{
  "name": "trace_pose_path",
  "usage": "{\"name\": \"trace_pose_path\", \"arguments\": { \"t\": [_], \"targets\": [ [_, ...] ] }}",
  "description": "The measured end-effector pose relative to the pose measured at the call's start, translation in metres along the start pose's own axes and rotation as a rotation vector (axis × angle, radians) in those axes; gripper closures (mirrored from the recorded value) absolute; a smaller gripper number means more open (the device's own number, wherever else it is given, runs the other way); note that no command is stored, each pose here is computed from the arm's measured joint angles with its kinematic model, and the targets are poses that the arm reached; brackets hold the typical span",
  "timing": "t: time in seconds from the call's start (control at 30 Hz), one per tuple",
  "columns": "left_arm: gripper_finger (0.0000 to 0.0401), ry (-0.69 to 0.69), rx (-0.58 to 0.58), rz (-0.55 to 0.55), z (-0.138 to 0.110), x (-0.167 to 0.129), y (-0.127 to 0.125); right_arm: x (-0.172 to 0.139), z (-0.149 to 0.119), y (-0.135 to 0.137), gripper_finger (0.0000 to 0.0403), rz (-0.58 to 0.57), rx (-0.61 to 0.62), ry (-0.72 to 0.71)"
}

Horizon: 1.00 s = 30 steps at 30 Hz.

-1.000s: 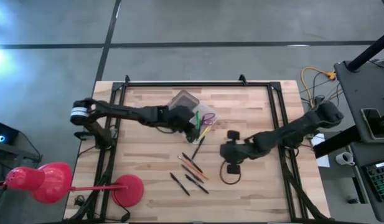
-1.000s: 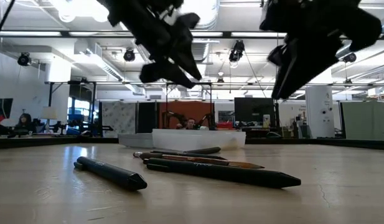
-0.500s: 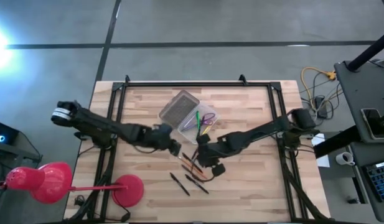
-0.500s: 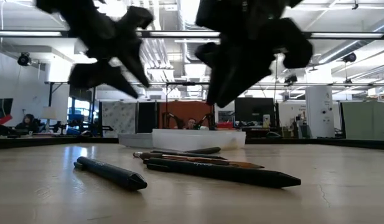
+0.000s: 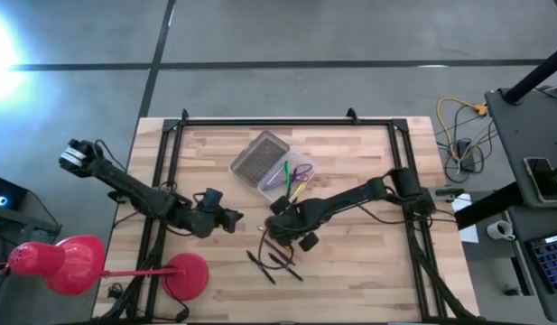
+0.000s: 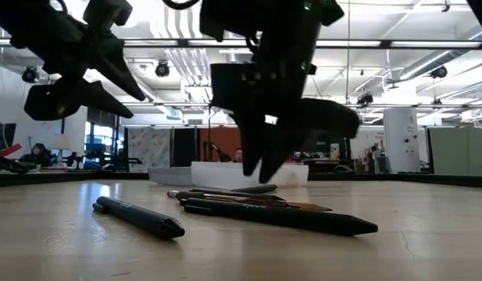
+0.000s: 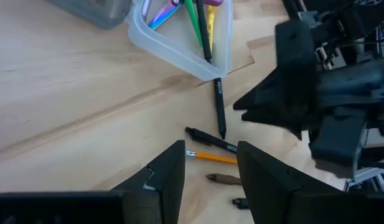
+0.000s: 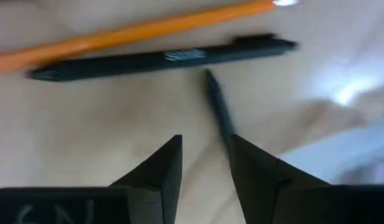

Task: Pick & place school supplies into a supply box
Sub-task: Put the black pen into the supply box

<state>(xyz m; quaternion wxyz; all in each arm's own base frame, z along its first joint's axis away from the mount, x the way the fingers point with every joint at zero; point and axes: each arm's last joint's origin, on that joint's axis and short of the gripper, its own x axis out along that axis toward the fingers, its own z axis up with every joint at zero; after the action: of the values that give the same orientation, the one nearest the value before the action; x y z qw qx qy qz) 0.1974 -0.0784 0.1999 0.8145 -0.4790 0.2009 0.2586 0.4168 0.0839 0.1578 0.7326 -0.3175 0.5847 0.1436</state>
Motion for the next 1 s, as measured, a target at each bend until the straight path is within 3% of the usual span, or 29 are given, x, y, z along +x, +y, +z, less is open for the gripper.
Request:
{"name": "trace_pose_path", "arguments": {
  "t": [0.4, 0.67, 1.0],
  "targets": [
    [0.0271, -0.006, 0.067, 0.005, 0.0, 0.001, 0.0, 0.006, -0.006, -0.024, 0.028, 0.013, -0.043, -0.019],
    [0.0271, -0.026, 0.07, 0.009, 0.0, 0.001, 0.0, 0.01, -0.006, -0.025, 0.0292, 0.104, -0.048, -0.074],
    [0.0271, -0.026, 0.07, 0.009, 0.0, 0.001, 0.0, 0.027, -0.008, -0.024, 0.0294, 0.085, -0.043, -0.052]
  ]
}}
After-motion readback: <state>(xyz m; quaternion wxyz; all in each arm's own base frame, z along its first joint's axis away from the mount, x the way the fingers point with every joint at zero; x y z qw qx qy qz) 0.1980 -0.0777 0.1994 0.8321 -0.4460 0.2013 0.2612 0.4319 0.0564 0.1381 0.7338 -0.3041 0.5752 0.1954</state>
